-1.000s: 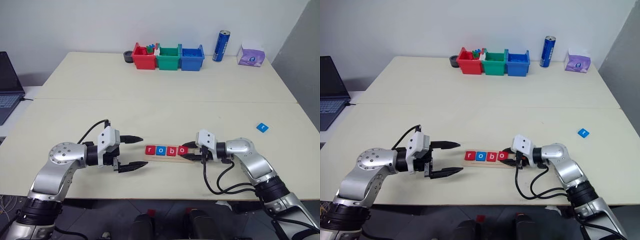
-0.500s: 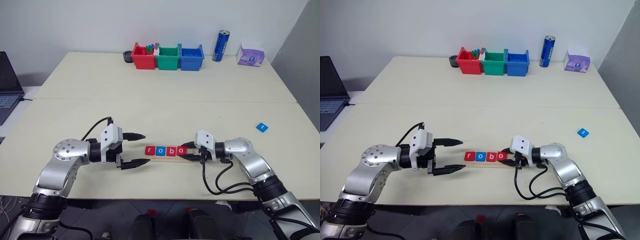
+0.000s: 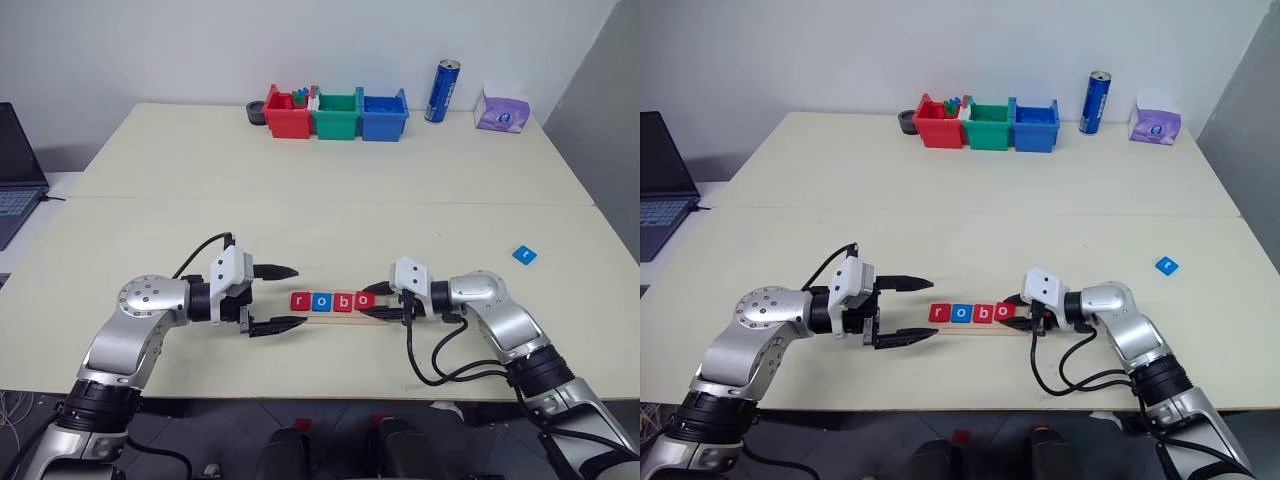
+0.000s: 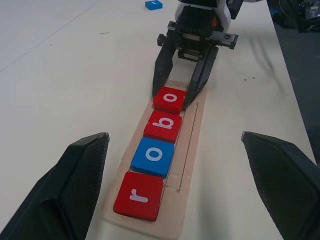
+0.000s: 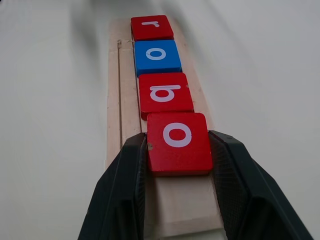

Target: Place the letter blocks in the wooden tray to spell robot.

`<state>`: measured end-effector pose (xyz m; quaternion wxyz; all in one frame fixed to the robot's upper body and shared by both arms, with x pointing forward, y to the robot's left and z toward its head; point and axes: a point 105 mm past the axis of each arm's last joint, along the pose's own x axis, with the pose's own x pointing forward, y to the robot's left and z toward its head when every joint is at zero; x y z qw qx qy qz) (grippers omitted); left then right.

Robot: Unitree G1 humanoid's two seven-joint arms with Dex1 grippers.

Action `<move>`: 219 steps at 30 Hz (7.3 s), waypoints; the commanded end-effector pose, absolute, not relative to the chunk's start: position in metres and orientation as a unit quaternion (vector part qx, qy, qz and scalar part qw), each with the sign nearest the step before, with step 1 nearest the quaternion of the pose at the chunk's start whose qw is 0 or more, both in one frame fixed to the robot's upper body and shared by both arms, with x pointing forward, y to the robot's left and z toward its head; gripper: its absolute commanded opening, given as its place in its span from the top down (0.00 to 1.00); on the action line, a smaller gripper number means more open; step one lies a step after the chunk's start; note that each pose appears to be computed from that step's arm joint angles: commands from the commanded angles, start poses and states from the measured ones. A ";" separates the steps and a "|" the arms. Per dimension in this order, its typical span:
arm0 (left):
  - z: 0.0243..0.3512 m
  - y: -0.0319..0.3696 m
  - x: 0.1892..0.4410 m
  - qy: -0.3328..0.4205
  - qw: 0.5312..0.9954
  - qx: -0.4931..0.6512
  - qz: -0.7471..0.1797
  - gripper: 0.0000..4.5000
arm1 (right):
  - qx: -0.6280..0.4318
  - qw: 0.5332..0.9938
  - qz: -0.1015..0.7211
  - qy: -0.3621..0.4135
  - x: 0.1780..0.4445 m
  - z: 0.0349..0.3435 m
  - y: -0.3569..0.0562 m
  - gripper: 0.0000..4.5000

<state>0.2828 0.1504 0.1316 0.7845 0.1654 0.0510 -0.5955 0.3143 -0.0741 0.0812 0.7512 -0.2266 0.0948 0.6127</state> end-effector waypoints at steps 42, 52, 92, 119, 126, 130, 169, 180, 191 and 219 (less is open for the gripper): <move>0.135 0.137 0.283 0.028 0.775 0.165 -0.609 0.00 | -0.240 0.762 0.595 0.086 0.308 0.088 -0.098 0.99; 0.136 0.138 0.281 0.030 0.775 0.166 -0.609 0.00 | -0.242 0.757 0.602 0.077 0.308 0.087 -0.088 0.99; 0.181 0.061 0.306 -0.054 0.815 0.105 -0.567 0.00 | -0.159 0.941 0.292 0.059 0.346 0.168 -0.220 0.31; 0.190 0.005 0.323 -0.075 0.830 0.103 -0.543 0.00 | -0.005 0.957 -0.284 0.059 0.357 0.137 -0.297 0.00; 0.191 0.004 0.324 -0.076 0.829 0.103 -0.544 0.00 | 0.034 0.949 -0.305 0.072 0.358 0.130 -0.298 0.00; 0.193 0.001 0.324 -0.078 0.824 0.107 -0.550 0.00 | 0.091 0.938 -0.322 0.092 0.361 0.114 -0.299 0.00; 0.170 0.039 0.287 -0.053 0.790 0.140 -0.594 0.00 | 0.066 0.978 -0.045 0.195 0.340 0.092 -0.186 0.68; 0.150 0.077 0.257 0.000 0.793 0.149 -0.590 0.00 | 0.036 0.964 0.045 0.259 0.285 0.087 -0.137 0.68; 0.150 0.072 0.255 -0.003 0.791 0.146 -0.594 0.00 | 0.045 0.960 0.080 0.265 0.285 0.089 -0.127 0.60; 0.151 0.080 0.257 -0.011 0.764 0.129 -0.632 0.00 | -0.224 0.813 0.530 0.095 0.314 0.111 -0.182 0.01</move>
